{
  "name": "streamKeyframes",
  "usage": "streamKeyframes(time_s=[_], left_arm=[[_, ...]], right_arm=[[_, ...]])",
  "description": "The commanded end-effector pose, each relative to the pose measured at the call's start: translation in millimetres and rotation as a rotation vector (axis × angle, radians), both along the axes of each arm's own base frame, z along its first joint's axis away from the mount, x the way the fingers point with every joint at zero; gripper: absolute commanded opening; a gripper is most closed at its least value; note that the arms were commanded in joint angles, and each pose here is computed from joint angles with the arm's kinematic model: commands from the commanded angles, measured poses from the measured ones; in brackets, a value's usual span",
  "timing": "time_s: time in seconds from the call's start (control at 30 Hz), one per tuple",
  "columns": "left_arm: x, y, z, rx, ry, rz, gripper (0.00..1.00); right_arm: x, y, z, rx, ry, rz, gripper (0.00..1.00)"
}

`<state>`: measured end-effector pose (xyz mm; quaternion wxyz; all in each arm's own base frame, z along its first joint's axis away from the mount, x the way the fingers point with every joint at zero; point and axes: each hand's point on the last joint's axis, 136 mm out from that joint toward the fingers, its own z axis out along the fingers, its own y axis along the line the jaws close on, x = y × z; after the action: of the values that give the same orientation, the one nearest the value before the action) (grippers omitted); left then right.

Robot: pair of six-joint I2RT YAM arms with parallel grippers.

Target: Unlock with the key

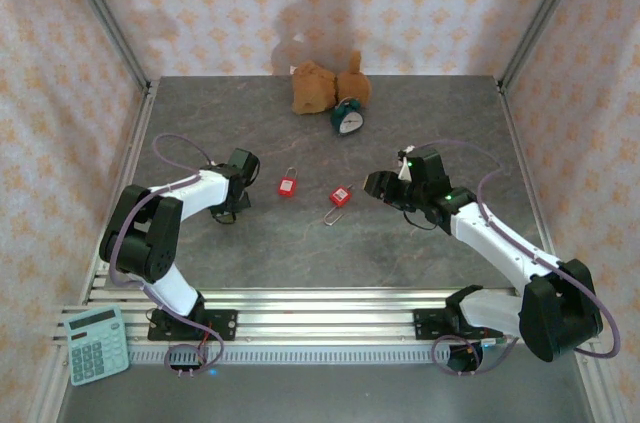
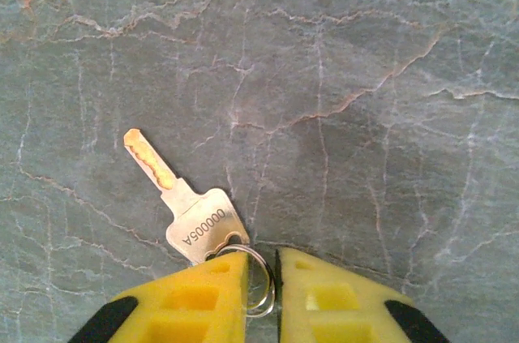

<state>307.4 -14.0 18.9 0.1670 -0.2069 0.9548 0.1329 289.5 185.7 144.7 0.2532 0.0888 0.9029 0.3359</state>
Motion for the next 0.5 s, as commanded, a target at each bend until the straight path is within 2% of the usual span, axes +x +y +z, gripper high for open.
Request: streamKeyframes(time_s=[0.0,0.27,0.47], left_arm=[[-1.8,4.4,0.1,0.001,-0.01,0.025,0.09],[-0.6,-0.5,9.6,-0.033,-0.04,0.013,0.0],[-11.5,-18.5,21.9,-0.128,-0.094,0.017,0.0]], right_arm=[[0.8,2.2,-1.3,0.003,-0.007,0.003,0.52],[-0.3,3.0,-2.3,0.01,-0.002,0.006,0.52],[-0.1,4.3,-1.2,0.017,-0.003,0.006,0.52]])
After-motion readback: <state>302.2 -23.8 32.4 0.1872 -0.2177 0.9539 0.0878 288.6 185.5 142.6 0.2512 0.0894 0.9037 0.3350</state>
